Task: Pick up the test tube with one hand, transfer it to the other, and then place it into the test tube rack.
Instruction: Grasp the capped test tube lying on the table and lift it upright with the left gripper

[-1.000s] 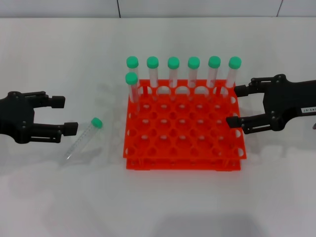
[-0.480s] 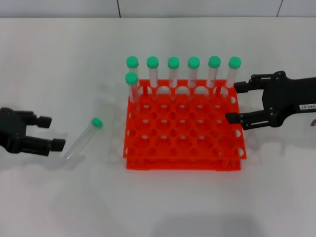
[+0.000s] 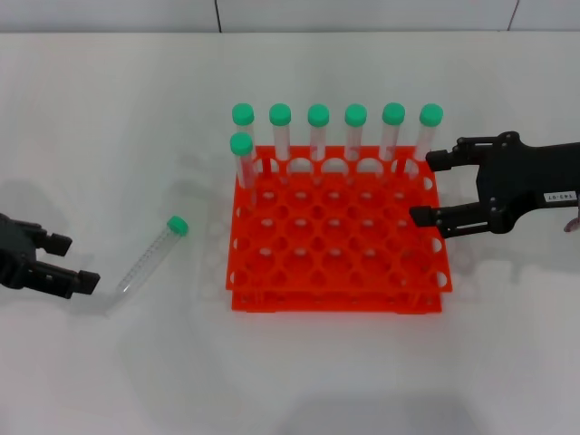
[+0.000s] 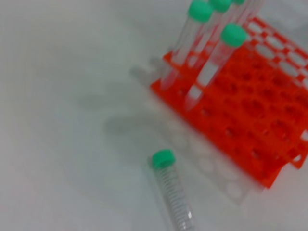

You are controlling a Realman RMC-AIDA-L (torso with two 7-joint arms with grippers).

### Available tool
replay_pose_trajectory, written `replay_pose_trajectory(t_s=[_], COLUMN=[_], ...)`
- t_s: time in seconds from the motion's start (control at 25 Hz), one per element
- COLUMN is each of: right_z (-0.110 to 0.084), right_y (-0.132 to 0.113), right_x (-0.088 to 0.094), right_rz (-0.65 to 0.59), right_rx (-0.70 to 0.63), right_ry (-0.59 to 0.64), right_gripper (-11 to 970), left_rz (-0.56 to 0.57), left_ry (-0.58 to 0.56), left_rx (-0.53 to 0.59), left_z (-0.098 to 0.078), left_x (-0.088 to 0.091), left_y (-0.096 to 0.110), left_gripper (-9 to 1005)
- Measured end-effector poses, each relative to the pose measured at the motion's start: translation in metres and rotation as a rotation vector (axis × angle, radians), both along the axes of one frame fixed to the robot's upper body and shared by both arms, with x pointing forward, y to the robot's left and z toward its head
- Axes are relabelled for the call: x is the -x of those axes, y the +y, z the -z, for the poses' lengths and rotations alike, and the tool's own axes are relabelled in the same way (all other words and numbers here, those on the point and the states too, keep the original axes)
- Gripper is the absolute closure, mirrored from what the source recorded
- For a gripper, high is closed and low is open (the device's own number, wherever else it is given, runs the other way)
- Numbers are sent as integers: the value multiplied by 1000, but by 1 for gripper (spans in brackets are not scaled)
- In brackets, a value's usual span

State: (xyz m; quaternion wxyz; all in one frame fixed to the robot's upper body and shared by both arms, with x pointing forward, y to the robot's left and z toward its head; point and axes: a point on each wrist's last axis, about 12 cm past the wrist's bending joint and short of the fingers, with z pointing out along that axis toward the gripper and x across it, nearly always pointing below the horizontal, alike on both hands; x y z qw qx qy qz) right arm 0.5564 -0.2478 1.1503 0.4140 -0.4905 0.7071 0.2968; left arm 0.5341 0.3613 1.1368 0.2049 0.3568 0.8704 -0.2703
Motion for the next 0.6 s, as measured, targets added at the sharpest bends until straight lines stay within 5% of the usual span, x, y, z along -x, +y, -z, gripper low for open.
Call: replay_pose_trajectory(t_s=[0.6], right_z=[-3], right_y=[7], right_x=[-2], right_rz=[-24], right_rx=[-10], right_ry=[-16], right_gripper=[162], left_rz=[57], left_ry=[75], left_rx=[-76], left_z=[10], left_x=[-27], left_y=[-27], left_gripper=[126])
